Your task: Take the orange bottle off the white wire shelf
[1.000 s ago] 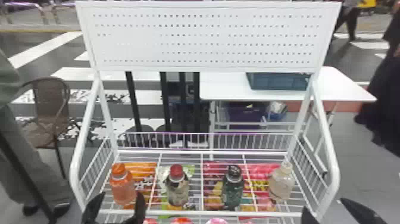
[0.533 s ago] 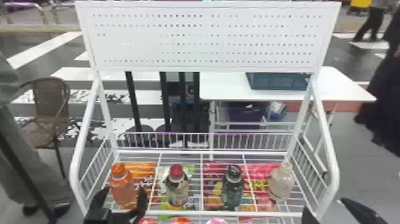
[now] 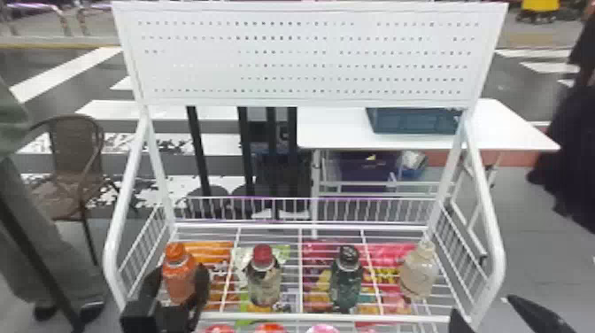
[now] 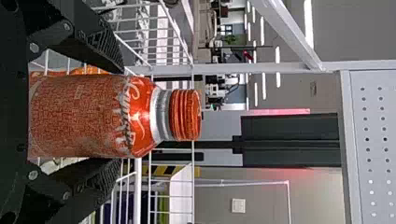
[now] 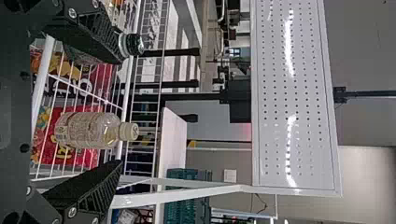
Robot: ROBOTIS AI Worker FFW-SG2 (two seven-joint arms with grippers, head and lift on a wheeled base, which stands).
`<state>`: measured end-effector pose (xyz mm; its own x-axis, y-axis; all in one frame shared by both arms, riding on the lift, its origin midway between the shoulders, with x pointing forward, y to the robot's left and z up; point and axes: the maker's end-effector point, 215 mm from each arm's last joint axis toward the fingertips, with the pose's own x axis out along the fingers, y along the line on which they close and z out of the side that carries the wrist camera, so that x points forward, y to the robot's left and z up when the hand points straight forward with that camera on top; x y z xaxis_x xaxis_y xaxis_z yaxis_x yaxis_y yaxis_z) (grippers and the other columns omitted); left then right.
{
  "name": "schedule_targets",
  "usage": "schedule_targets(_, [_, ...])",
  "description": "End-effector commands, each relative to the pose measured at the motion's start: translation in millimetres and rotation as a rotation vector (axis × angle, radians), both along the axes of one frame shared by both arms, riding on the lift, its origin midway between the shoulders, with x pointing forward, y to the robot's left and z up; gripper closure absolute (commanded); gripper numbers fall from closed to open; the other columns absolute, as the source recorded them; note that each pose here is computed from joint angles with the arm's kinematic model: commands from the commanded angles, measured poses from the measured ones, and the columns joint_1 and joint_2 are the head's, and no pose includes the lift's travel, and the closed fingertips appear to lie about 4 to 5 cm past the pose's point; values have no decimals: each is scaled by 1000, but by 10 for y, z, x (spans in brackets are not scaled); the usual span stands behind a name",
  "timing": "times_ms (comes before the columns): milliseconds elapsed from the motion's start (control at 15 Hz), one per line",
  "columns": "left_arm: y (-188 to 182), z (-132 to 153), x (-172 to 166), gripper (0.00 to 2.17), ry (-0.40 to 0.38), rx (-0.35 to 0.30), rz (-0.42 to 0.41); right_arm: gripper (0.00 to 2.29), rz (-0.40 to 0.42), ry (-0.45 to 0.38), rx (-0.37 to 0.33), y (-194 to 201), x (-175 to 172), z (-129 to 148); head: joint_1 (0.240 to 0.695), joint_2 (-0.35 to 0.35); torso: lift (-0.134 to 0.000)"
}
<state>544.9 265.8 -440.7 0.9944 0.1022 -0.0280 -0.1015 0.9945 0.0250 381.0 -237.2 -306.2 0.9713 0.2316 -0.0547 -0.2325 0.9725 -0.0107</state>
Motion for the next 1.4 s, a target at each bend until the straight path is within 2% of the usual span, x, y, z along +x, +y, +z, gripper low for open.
schedule_targets(0, [-4, 15, -6, 680, -3, -8, 2, 140, 0, -1, 1, 0, 4, 3, 499, 0, 0])
schedule_targets(200, [-20, -10, -55, 697, 1, -11, 2, 140, 0, -2, 1, -2, 13, 6, 499, 0, 0])
schedule_targets(333, [-66, 100, -98, 697, -20, -18, -6, 140, 0, -2, 0, -4, 17, 4, 499, 0, 0])
schedule_targets(467, [-181, 344, -182, 697, -63, -26, -28, 140, 1, -4, -1, -5, 25, 7, 499, 0, 0])
schedule_targets(600, [-322, 745, -290, 697, -121, -42, -58, 140, 2, -5, -2, 3, 37, 6, 499, 0, 0])
schedule_targets(733, [-417, 1020, -470, 697, -140, -29, -78, 140, 2, -8, -1, 7, 47, 16, 499, 0, 0])
schedule_targets(867, [-380, 1245, -674, 694, -140, -30, -79, 140, 1, -12, -4, 3, 74, 26, 499, 0, 0])
schedule_targets(1067, [-405, 1410, -912, 694, -125, 25, -84, 140, 2, -11, -3, 8, 81, 19, 499, 0, 0])
schedule_targets(1333, [-314, 1401, -1229, 694, -61, 61, -69, 140, 4, -5, -10, -12, 83, 6, 499, 0, 0])
